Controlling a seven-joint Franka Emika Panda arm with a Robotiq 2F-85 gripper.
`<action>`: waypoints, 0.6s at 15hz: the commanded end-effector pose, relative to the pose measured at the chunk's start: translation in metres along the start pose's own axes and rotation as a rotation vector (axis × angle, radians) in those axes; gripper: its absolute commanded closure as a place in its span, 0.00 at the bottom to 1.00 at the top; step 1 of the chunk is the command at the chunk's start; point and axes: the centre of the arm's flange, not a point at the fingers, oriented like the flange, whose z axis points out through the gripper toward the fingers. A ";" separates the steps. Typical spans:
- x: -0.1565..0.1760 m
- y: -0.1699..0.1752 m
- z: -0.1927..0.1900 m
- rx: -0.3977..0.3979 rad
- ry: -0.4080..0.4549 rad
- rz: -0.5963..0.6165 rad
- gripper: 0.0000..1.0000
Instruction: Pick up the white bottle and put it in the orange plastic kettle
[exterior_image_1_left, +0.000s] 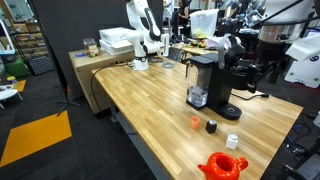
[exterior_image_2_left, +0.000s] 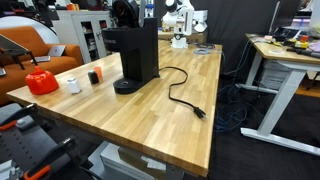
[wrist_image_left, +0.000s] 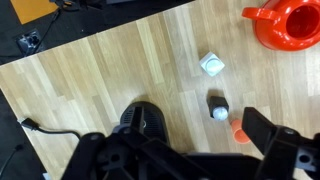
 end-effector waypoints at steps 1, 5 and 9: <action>-0.002 -0.002 0.001 0.044 -0.002 -0.048 0.00; -0.008 -0.008 0.000 0.099 -0.017 -0.127 0.00; -0.012 -0.012 0.007 0.158 -0.037 -0.203 0.00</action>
